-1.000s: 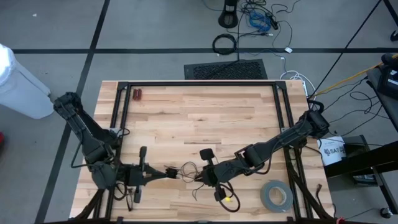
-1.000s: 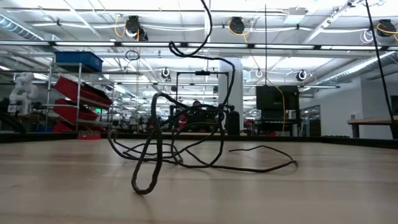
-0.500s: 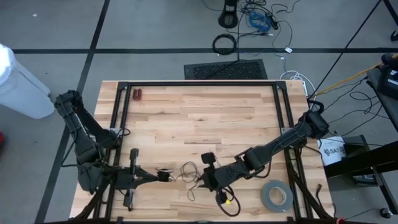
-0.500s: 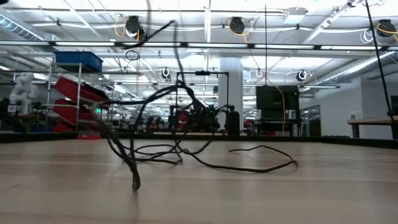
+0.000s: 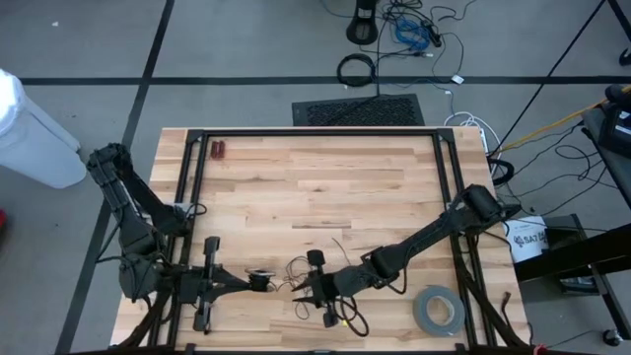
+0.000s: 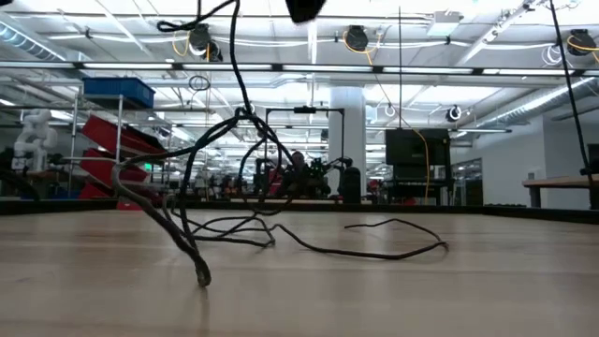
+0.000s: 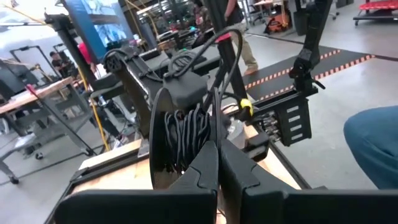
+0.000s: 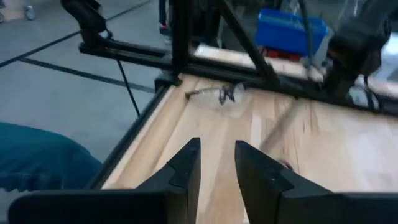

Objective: Coil cords
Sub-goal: Coil the black wire on the spool

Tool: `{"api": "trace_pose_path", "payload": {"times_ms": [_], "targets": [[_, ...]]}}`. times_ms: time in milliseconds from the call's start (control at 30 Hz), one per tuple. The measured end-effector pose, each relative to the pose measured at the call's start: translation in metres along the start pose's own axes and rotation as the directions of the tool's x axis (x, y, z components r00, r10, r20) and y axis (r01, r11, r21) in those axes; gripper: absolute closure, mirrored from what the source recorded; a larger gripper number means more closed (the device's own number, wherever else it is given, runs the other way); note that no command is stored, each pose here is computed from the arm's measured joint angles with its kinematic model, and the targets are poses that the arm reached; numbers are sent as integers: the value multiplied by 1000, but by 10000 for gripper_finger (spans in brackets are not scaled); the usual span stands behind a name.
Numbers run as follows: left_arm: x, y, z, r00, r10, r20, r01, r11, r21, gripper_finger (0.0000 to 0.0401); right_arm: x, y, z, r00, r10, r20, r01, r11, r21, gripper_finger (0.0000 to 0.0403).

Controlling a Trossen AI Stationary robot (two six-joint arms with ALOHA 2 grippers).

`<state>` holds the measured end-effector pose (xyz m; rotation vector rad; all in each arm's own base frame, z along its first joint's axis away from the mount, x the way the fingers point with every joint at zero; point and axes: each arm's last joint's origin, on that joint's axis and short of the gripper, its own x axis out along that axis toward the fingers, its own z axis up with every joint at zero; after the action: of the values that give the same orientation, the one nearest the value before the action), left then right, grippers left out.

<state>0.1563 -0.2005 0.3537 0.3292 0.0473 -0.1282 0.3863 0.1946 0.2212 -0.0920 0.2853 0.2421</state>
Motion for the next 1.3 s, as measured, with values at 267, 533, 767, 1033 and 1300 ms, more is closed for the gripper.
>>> {"api": "trace_pose_path", "payload": {"times_ms": [267, 533, 767, 1033, 1300], "targets": [[0, 0, -1, 1000, -5, -2, 5, 1000, 8, 401, 1, 0, 4, 999, 0, 42, 2, 999, -43, 258], [-3, -3, 0, 1000, -24, 2, 24, 1000, 12, 401, 1, -5, 16, 998, -9, 60, 11, 999, -39, 222], [-7, -7, 1, 999, -42, 8, 42, 999, 14, 401, -23, -8, 35, 999, -11, -32, 10, 1000, -10, 233], [-6, -7, 1, 999, -41, 8, 41, 999, 14, 401, -11, -16, 29, 1000, -26, 1, 25, 999, 33, 234], [-7, -7, 1, 999, -42, 8, 41, 999, 14, 401, 3, -23, 18, 999, -45, 20, 44, 998, 47, 254]]}}
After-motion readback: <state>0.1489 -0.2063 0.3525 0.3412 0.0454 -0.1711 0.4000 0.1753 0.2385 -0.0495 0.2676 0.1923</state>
